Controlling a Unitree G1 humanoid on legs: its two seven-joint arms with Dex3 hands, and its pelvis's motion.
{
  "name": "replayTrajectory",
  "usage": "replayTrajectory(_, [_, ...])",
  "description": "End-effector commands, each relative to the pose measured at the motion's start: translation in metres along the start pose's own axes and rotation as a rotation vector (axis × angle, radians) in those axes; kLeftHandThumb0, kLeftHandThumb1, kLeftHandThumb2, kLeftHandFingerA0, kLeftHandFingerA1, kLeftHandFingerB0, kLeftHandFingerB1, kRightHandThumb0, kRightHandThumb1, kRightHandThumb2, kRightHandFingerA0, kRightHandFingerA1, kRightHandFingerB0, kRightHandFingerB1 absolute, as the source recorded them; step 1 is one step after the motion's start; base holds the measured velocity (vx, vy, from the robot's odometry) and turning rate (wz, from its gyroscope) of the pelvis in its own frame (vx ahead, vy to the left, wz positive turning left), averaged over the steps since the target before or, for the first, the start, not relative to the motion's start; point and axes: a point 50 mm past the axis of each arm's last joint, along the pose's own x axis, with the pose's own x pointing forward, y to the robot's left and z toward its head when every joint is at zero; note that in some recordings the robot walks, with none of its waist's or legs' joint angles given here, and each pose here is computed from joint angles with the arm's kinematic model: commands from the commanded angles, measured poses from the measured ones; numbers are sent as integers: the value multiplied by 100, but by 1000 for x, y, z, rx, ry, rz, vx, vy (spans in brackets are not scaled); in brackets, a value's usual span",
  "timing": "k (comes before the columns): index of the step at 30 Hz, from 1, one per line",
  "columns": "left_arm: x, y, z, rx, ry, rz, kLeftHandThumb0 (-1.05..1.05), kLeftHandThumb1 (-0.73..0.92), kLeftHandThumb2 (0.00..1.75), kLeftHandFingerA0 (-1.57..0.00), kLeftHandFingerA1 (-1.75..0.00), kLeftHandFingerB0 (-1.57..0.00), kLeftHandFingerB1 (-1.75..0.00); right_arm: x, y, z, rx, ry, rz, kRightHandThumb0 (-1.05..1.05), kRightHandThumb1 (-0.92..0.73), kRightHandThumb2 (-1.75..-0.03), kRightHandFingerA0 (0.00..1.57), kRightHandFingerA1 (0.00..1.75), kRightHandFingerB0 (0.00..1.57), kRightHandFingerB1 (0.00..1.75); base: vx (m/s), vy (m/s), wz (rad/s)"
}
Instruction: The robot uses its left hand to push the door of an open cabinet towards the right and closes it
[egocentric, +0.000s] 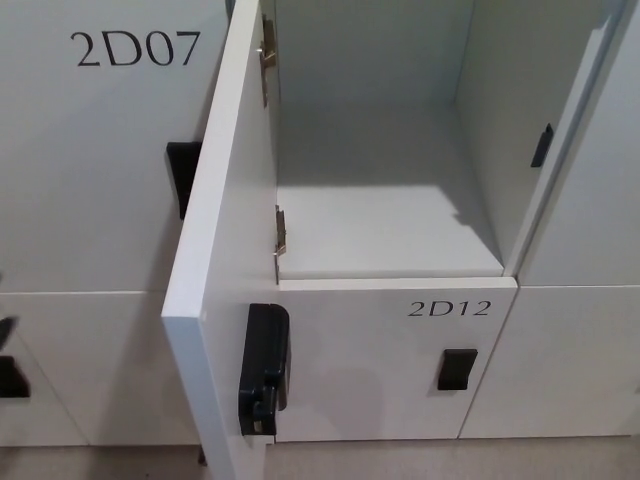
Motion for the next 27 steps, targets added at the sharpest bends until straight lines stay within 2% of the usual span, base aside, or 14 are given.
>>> replayTrajectory(1, [41, -67, 117, 628, -306, -263, -34, 54, 112, 0, -46, 0, -47, -1, -2, -2, -11, 4, -12, -58, -92, -67, 24, 32, 20, 29, 0, 0, 0])
replayTrajectory(3, [38, -105, 155, 745, -435, -364, -35, 53, 112, 0, -46, 0, -47, -1, -2, -2, -9, 6, -9, -57, -92, -68, 24, 32, 21, 29, 0, 0, 0])
replayTrajectory(5, [31, -125, 176, 775, -519, -402, -35, 52, 111, 0, -47, 0, -47, 0, -3, -1, -12, 2, -8, -57, -92, -68, 24, 32, 21, 30, 0, 0, 0])
replayTrajectory(6, [24, -139, 193, 800, -581, -432, -81, 83, 115, -14, -45, 0, -33, 0, -2, 0, -12, 0, -6, -58, -92, -67, 24, 33, 20, 30, 0, 0, 0])
replayTrajectory(9, [13, -155, 219, 845, -662, -457, -78, 82, 115, -16, -46, 0, -35, 1, 0, 1, -14, -3, -4, -58, -92, -67, 25, 33, 21, 30, 0, 0, 0])
replayTrajectory(10, [6, -164, 238, 845, -732, -459, -35, 53, 112, 0, -47, 0, -48, 1, 2, 2, -22, -5, 0, -57, -92, -68, 25, 33, 21, 30, 0, 0, 0])
replayTrajectory(12, [-5, -173, 261, 832, -821, -457, -34, 53, 112, 0, -47, 0, -48, 1, 4, 2, -30, -8, 7, -58, -92, -67, 26, 34, 22, 31, 0, 0, 0])
replayTrajectory(16, [-38, -185, 336, 828, -1033, -424, -35, 53, 112, 0, -48, 0, -48, 3, 5, 6, -28, -16, 12, -58, -92, -67, 26, 35, 22, 31, 7, 6, 5])
replayTrajectory(17, [-56, -189, 368, 824, -1106, -425, -35, 52, 111, 0, -47, 0, -47, 3, 7, 7, -32, -20, 12, -59, -92, -67, 26, 35, 23, 31, 13, 14, 9])
replayTrajectory(24, [-114, -191, 438, 931, -1323, -382, -35, 51, 112, 0, -48, 0, -47, 6, 4, 13, 12, -32, 5, -57, -90, -67, 26, 34, 22, 30, 6, 13, 7])
replayTrajectory(25, [-120, -192, 443, 937, -1343, -378, -87, 92, 76, -21, -32, -16, -28, 7, 4, 14, 15, -32, 5, -57, -91, -67, 26, 34, 22, 31, 0, 0, 0])
replayTrajectory(27, [-137, -198, 457, 900, -1411, -392, -79, 91, 73, -24, -33, -18, -28, 10, 5, 20, 16, -40, 14, -56, -91, -67, 22, 33, 20, 30, 0, 0, 0])
